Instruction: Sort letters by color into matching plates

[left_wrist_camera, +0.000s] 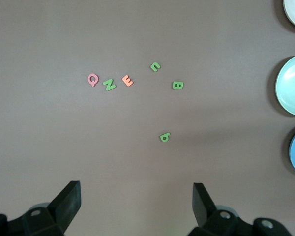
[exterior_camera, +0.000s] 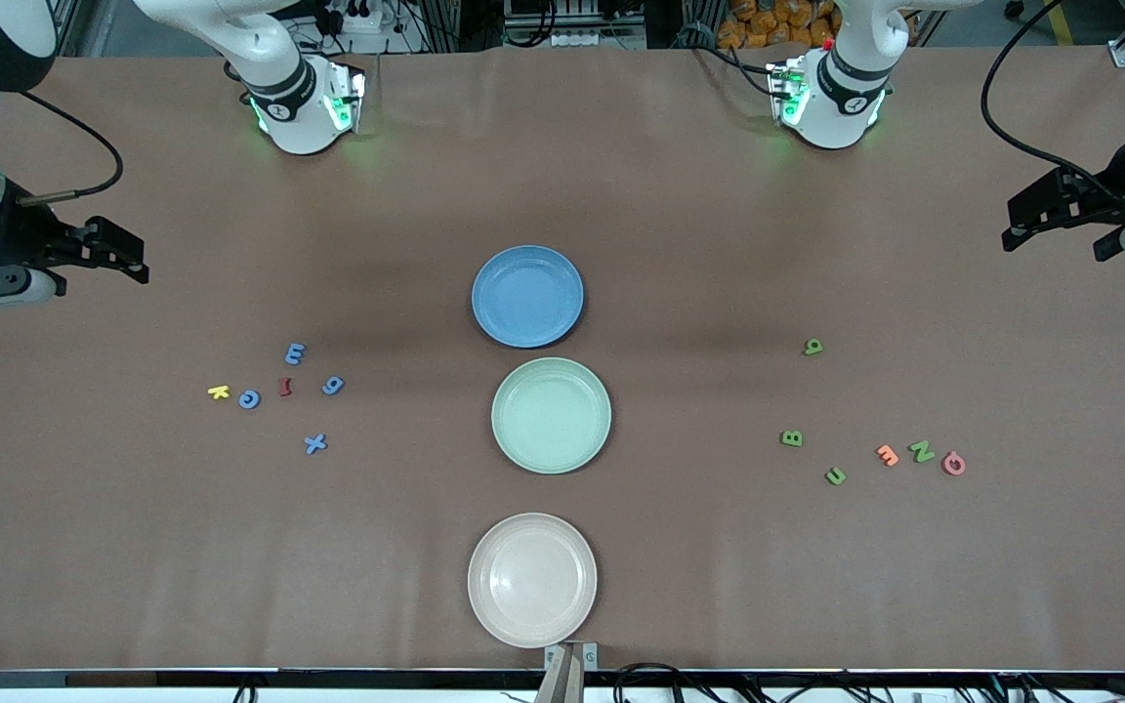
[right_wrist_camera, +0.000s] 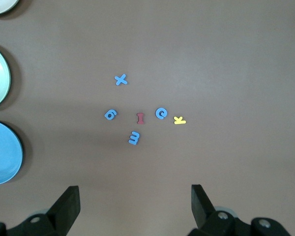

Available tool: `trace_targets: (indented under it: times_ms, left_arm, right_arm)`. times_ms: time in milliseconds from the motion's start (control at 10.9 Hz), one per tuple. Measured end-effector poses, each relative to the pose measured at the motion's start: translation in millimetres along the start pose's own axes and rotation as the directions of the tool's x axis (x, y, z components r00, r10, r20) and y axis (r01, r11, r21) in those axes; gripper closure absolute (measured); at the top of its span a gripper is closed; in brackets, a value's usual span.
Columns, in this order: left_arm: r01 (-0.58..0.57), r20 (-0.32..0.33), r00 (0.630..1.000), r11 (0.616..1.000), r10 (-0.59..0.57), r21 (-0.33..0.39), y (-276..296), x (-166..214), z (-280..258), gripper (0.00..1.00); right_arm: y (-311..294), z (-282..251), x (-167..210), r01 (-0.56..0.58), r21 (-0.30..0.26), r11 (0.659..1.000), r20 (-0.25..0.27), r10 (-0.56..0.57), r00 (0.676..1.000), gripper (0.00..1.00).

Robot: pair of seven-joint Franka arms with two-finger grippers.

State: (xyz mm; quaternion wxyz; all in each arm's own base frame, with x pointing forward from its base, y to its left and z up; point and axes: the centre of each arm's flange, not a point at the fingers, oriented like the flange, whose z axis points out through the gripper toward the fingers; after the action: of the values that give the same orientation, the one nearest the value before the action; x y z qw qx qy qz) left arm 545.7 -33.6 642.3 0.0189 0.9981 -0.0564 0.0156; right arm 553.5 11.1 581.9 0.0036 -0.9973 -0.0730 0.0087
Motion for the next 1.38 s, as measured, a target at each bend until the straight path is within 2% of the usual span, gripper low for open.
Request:
trace_targets:
  times_ms: [183, 275, 459, 642, 825, 1101, 1376]
  left_arm:
    - [0.000, -0.003, 1.000, 1.000, 0.000, 0.000, -0.2, 0.1, 1.8, 0.00]
    - [0.001, -0.032, 0.999, 1.000, -0.001, 0.001, -0.6, -1.4, 5.4, 0.00]
    - [0.005, -0.122, 0.993, 1.000, -0.005, 0.004, -1.2, -27.0, 20.4, 0.00]
    - [0.005, -0.136, 0.991, 1.000, -0.005, 0.003, -0.5, -56.7, 29.5, 0.00]
    - [-0.010, -0.110, 0.994, 1.000, 0.011, 0.004, 6.4, -61.7, 42.5, 0.00]
    - [-0.068, -0.033, 0.997, 0.997, 0.069, 0.035, 31.2, -48.5, 79.8, 0.00]
    - [-0.062, 0.062, 0.996, 0.998, 0.061, 0.027, 29.7, -23.4, 138.6, 0.00]
  right_arm:
    - [-7.6, -13.9, 2.0, 0.014, -0.004, 1.000, -0.027, -0.014, 1.000, 0.00]
    - [-13.2, -36.5, 0.9, 0.024, -0.006, 1.000, -0.051, -0.024, 0.998, 0.00]
    - [-17.5, -85.6, -9.2, 0.030, -0.010, 1.000, -0.083, -0.030, 0.996, 0.00]
    - [-17.2, -91.7, -11.1, 0.026, -0.010, 1.000, -0.083, -0.027, 0.996, 0.00]
    - [-17.1, -88.1, -8.4, -0.028, -0.006, 1.000, -0.078, 0.028, 0.997, 0.00]
    - [-14.3, -82.9, -3.9, -0.074, -0.004, 0.997, -0.093, 0.074, 0.993, 0.00]
    - [-11.8, -44.1, 10.6, -0.081, -0.009, 0.997, -0.020, 0.080, 0.997, 0.00]
